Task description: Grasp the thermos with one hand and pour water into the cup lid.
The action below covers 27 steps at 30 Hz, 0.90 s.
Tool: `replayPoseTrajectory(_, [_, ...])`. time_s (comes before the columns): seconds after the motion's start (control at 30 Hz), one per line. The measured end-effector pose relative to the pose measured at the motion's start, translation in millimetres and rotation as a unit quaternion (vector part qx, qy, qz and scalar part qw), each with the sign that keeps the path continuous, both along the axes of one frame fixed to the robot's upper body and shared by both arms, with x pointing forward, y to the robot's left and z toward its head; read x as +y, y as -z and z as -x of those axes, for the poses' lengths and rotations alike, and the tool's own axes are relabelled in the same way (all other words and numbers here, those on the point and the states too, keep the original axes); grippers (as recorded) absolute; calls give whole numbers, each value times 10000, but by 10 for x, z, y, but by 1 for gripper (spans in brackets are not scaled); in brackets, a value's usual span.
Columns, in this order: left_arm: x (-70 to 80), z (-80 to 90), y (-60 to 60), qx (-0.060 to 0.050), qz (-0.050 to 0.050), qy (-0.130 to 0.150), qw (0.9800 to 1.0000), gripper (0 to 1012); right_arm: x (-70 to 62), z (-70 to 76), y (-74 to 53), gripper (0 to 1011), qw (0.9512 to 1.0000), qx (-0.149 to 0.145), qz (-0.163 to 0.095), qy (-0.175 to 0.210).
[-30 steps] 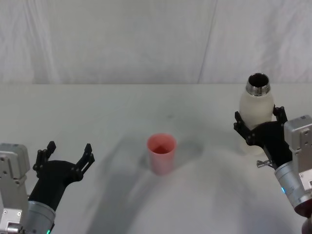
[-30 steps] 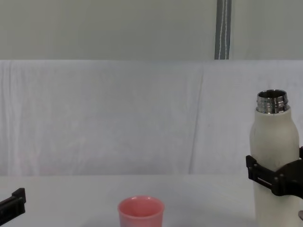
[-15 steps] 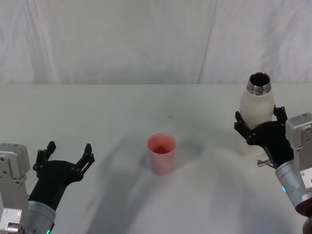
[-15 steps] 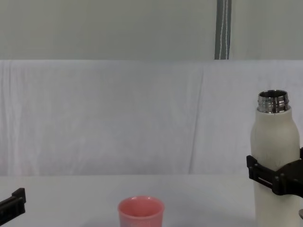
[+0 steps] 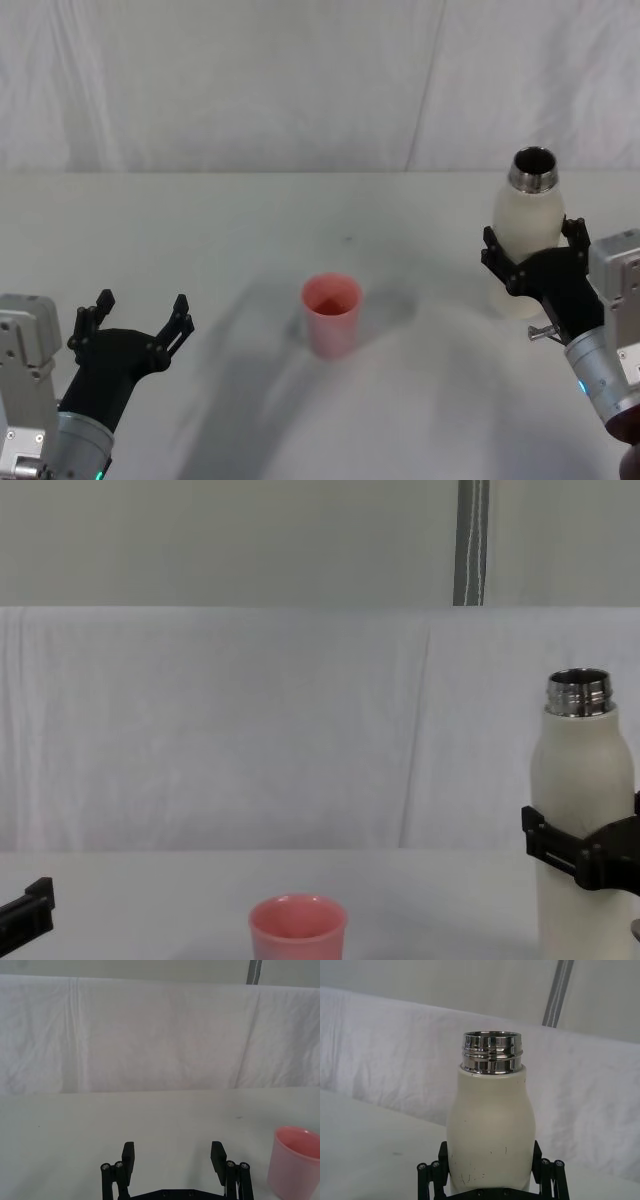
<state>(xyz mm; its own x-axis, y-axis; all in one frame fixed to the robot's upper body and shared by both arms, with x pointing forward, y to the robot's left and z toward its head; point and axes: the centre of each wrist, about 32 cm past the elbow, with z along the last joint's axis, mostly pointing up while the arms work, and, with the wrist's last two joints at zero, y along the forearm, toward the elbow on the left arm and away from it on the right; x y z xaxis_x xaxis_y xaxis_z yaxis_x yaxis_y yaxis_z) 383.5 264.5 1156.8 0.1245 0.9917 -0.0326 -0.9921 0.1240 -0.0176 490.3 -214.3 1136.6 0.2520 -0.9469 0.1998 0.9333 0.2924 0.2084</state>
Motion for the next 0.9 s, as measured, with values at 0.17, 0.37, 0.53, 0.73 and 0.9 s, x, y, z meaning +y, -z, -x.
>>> replayPoseTrajectory(0.17, [0,0,0,0,0,0,10000,1001,-15,4,8,951,9997,108,-234,10])
replayPoseTrajectory(0.37, [0,0,0,0,0,0,10000,1001,-24,13,12,951,9990,187,-417,23])
replayPoseTrajectory(0.53, [0,0,0,0,0,-1,10000,1001,-38,15,-3,951,9988,253,-422,10])
replayPoseTrajectory(0.73, [0,0,0,0,0,0,10000,1001,-69,9,-27,951,9989,304,-368,19])
replayPoseTrajectory(0.9, [0,0,0,0,0,0,10000,1001,-84,-2,-8,951,9987,337,-390,42])
